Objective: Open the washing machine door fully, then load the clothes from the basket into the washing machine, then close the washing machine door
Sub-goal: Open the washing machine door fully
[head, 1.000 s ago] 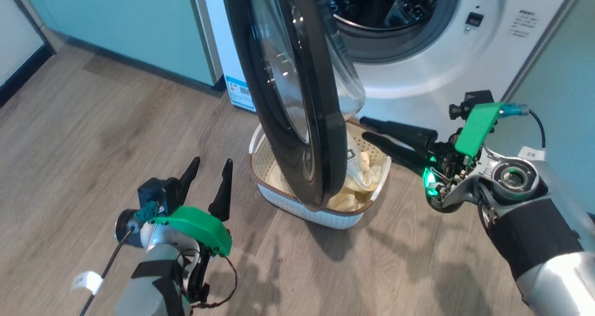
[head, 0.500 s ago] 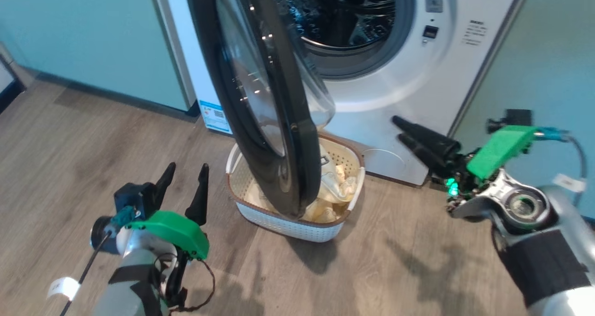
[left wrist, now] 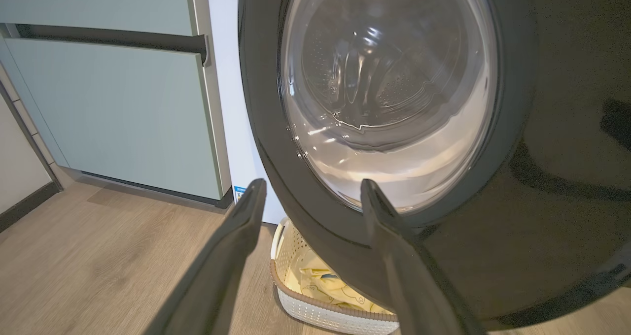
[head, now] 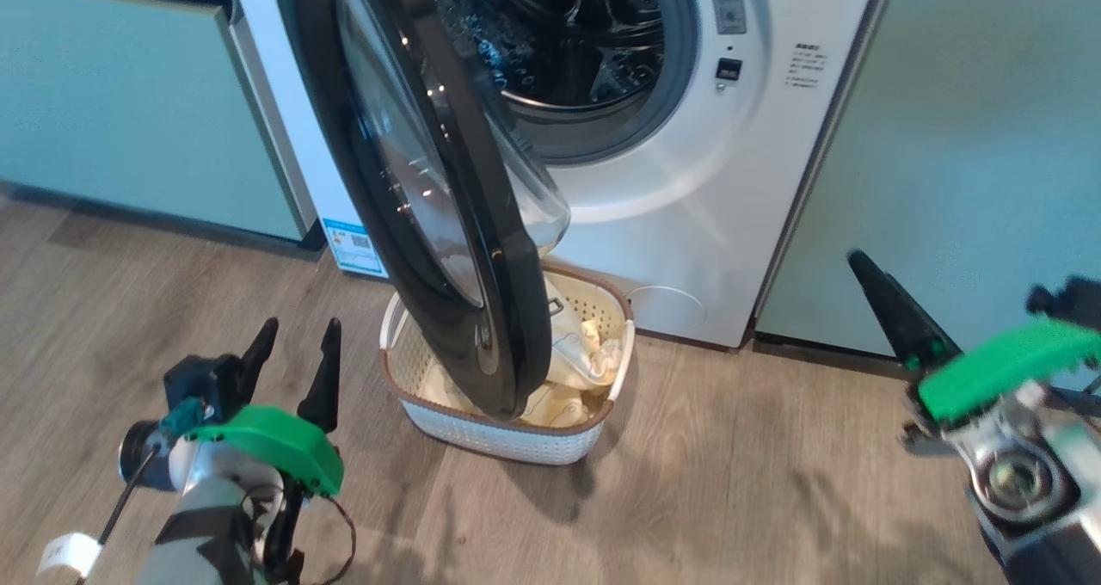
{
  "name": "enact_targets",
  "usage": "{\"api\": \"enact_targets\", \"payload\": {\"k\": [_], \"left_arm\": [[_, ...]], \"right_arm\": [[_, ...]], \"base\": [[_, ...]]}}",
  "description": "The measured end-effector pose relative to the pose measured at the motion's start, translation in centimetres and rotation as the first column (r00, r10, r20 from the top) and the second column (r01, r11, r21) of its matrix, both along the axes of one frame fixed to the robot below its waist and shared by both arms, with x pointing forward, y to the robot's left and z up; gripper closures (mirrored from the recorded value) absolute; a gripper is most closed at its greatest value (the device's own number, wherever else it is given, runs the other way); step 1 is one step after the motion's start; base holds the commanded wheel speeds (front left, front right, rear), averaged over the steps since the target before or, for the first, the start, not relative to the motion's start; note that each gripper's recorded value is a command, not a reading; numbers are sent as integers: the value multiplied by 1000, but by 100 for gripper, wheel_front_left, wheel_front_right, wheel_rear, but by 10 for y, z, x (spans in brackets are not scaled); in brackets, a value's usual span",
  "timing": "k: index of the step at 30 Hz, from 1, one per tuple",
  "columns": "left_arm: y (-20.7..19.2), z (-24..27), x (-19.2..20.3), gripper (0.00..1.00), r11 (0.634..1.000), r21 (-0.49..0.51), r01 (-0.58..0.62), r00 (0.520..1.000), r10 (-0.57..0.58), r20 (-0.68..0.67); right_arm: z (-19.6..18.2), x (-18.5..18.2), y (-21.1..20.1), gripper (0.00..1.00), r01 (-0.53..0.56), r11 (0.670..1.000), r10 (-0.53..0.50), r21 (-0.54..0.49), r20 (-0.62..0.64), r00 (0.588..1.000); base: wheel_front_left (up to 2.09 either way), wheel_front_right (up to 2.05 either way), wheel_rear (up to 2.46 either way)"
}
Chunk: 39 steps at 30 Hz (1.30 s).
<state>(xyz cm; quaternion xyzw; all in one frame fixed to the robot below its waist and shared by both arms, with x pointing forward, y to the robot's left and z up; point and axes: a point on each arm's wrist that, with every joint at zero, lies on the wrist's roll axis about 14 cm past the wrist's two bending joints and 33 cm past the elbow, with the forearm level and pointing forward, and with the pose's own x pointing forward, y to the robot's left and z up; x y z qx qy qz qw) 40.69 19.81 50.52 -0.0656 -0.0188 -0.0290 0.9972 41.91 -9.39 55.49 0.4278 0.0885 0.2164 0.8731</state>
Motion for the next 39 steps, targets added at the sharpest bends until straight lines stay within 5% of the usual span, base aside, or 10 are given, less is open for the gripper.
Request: {"api": "enact_targets", "payload": {"k": [12, 21, 31, 39], "left_arm": [[-3, 1, -3, 0, 1000, 5, 17, 1000, -17, 3], [-13, 3, -1, 0, 999, 0, 41, 999, -41, 12], [-12, -3, -3, 0, 999, -3, 36, 999, -36, -2], [-9, -3, -5, 0, 1000, -7, 27, 1000, -27, -3]], "right_arm": [[-31, -36, -64, 0, 233, 953, -211, -194, 126, 969], [-31, -60, -126, 0, 447, 840, -387, -308, 236, 891], [-34, -79, -133, 0, 516, 727, -397, -453, 336, 854], [-47, -90, -128, 0, 498, 690, -373, -524, 333, 866]], "base": [[0, 0, 0], [0, 0, 0], [0, 0, 0], [0, 0, 0]]}}
